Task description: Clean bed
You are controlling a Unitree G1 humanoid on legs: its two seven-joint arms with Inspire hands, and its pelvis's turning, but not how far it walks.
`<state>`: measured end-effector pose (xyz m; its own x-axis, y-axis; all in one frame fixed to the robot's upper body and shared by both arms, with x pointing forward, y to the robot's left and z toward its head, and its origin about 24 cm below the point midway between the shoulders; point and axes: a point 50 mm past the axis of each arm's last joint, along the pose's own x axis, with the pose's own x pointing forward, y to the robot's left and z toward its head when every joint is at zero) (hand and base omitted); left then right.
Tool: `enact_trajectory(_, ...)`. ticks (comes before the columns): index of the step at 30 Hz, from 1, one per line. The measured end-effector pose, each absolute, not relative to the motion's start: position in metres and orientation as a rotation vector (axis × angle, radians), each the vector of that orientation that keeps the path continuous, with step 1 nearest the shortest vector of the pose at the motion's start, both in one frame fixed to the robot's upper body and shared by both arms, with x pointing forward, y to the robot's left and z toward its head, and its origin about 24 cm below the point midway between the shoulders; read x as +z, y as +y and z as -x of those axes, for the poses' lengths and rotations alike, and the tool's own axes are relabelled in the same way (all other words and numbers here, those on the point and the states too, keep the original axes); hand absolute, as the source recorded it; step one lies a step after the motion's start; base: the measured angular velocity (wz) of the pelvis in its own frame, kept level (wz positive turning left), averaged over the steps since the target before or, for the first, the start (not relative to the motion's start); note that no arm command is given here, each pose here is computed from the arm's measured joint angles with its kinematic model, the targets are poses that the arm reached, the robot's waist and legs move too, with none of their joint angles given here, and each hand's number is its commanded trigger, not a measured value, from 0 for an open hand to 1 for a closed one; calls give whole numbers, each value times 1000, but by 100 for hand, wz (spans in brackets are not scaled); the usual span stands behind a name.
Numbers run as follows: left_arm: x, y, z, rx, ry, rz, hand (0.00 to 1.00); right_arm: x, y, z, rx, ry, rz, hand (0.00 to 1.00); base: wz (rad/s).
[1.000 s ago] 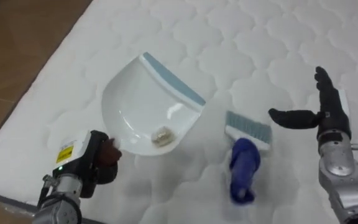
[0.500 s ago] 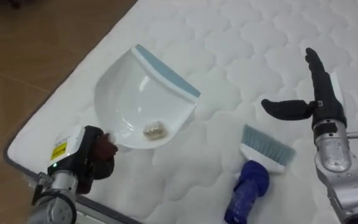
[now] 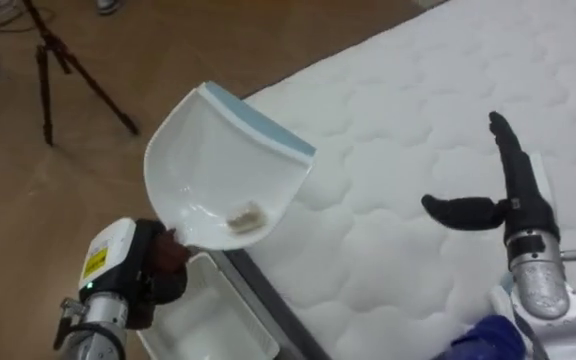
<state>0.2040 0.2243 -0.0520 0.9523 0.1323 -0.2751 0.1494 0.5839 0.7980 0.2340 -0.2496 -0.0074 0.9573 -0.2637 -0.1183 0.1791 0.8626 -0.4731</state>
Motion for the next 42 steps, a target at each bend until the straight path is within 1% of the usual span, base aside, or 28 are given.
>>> enact_trajectory(3, -53, 222, -204, -17, 322, -968, 100, -24, -245, -221, -221, 257, 446, 0, 94)
enact_trajectory(10, -51, 225, -205, 24, 308, -969, 100, -30, -231, -220, -194, 270, 393, 0, 55)
enact_trajectory(16, -50, 222, -208, 17, 294, -966, 100, -35, -228, -220, -180, 286, 384, 0, 45)
enact_trajectory(22, -41, 226, -218, -9, 243, -1014, 100, -43, -232, -214, -217, 313, 395, 0, 117)
enact_trajectory(27, -43, 232, -225, -17, 257, -1044, 100, -45, -233, -213, -223, 323, 401, 0, 90)
enact_trajectory(33, -47, 242, -227, -5, 288, -1070, 100, -40, -233, -226, -203, 292, 404, 0, 14)
enact_trajectory(38, -33, 256, -247, 1, 256, -1172, 100, -54, -241, -220, -182, 367, 439, 0, 10)
enact_trajectory(42, -21, 260, -265, -35, 224, -1264, 100, -57, -245, -218, -186, 383, 445, 0, 12)
